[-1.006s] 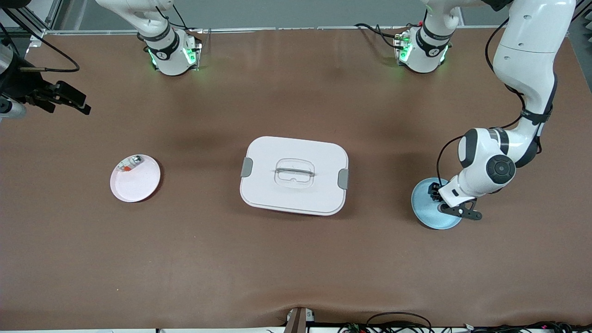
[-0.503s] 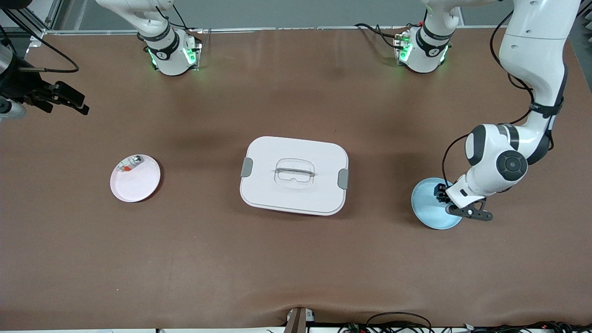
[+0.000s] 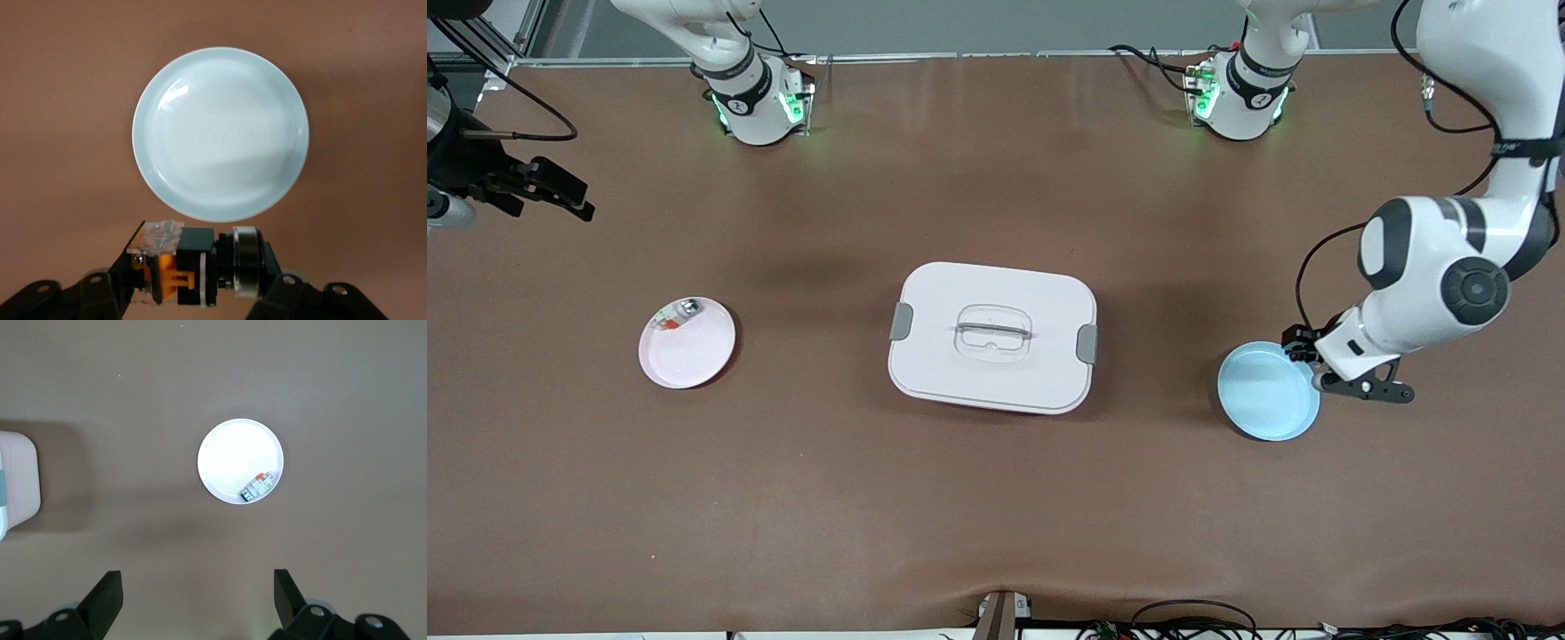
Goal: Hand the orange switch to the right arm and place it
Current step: 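Lift the orange switch with the left gripper and carry it over the box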
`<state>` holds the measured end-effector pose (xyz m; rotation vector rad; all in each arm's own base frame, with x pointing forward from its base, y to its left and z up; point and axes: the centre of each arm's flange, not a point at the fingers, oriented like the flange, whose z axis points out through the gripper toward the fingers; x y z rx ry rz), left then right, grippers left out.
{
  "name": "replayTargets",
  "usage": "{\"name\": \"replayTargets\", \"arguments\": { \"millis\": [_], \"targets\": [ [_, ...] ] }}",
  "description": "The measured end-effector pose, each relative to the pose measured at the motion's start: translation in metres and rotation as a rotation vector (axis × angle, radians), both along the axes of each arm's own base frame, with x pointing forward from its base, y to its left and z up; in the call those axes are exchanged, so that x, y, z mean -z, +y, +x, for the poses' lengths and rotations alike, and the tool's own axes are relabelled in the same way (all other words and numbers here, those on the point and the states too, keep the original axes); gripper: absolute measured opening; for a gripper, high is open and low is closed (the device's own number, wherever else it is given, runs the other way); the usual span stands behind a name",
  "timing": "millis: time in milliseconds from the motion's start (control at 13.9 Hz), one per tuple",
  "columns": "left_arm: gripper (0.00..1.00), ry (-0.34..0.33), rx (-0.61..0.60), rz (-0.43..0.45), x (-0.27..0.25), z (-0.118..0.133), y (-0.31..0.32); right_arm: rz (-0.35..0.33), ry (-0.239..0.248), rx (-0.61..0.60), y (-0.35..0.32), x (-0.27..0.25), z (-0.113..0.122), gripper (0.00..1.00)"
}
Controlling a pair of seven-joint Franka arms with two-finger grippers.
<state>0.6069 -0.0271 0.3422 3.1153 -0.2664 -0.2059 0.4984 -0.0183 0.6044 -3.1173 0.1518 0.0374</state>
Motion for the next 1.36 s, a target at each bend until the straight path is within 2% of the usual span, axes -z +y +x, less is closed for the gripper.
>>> {"name": "replayTargets", "arguments": {
  "millis": [431,646,862,1006,1221,1365],
  "targets": [
    [0.72,0.135,-0.105,-0.091,-0.137,-0.014,-0.026,-0.002,-0.016,-0.001,0.000,-0.009,0.001,1.00],
    [0.72,0.123,-0.211,-0.121,-0.181,-0.015,-0.064,-0.002,-0.018,-0.001,0.000,-0.012,0.001,1.00],
    [0.72,0.130,-0.311,-0.153,-0.197,-0.019,-0.105,0.002,0.065,-0.005,0.002,0.005,0.001,1.00],
    [0.72,0.147,-0.380,-0.161,-0.201,-0.022,-0.130,0.004,0.096,-0.006,0.001,0.018,0.009,1.00],
    [0.72,0.141,-0.485,-0.158,-0.209,-0.025,-0.167,0.013,0.189,0.000,-0.005,0.064,0.035,1.00],
    [0.72,0.132,-0.554,-0.180,-0.213,-0.027,-0.190,0.023,0.228,-0.019,-0.013,0.089,0.052,1.00]
  ]
}}
